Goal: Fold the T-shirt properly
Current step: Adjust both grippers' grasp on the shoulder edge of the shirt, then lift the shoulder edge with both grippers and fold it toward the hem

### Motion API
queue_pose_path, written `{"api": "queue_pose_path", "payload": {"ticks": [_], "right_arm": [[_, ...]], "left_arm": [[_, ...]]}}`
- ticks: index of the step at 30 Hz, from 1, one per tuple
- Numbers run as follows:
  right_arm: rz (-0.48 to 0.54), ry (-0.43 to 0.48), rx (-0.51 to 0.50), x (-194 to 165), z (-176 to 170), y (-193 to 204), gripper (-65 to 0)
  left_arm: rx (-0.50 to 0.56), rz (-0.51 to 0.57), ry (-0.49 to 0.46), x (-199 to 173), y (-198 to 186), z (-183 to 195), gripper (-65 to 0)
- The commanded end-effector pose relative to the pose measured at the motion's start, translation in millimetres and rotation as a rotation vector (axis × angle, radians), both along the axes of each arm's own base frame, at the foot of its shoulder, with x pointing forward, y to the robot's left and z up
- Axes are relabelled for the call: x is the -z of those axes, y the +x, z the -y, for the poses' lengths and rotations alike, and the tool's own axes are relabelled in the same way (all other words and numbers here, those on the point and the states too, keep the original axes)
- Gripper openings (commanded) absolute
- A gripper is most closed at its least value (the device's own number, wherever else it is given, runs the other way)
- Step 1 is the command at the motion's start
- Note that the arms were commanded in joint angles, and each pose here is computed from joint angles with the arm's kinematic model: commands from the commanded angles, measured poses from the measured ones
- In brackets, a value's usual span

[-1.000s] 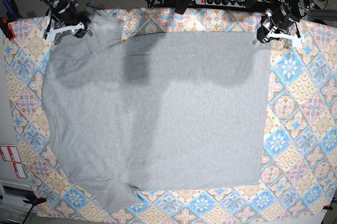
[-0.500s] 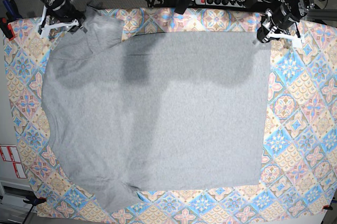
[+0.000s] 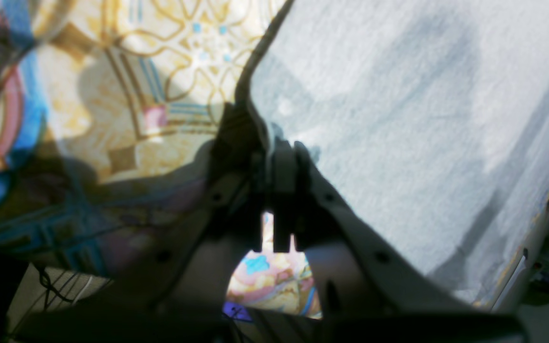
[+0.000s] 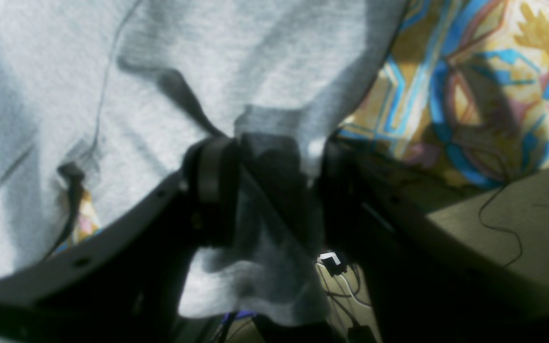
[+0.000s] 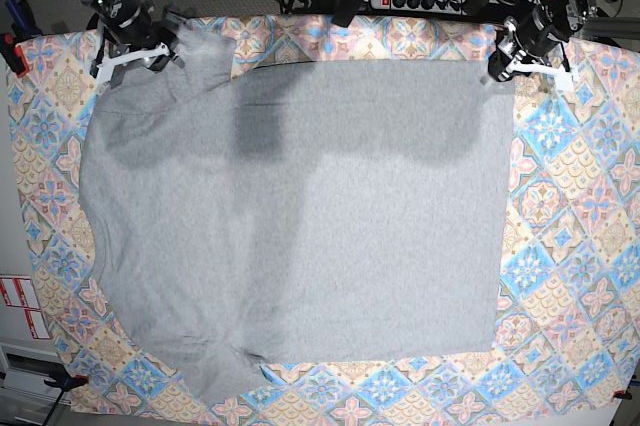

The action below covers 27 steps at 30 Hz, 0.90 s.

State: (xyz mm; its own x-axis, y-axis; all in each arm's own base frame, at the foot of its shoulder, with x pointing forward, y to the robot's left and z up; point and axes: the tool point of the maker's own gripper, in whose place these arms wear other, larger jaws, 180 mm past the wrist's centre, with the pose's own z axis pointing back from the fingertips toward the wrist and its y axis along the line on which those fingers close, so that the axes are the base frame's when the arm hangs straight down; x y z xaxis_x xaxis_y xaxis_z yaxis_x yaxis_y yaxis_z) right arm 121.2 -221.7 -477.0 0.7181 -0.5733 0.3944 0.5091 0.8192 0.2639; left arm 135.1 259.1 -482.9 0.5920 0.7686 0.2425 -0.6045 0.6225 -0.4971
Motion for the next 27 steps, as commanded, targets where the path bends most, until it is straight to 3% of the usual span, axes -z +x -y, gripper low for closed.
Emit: {"api": "queue_pose_path", "payload": {"ticks": [1,8,16,27], "right_arm": [[-0.022,0.047,-0.017,2,-11,-5,-39.8],[-0.021,0.043,-0.013,2,-10,-5,-65.0],[-0.027,0.028,-0.021,-4,-9,-17,-65.0],[0.045,-0.046,-0.022,-39,9,-12,-65.0]], "left_arm": [[0.0,-0.05,0.043,6,-9,-8,-65.0],[0.0,-0.051,0.043,6,-9,-8,-65.0],[0.017,-0.08,0.073,5,-21,-20,-65.0],[0.051,-0.123,0.101,4,-48,-33,-65.0]]}}
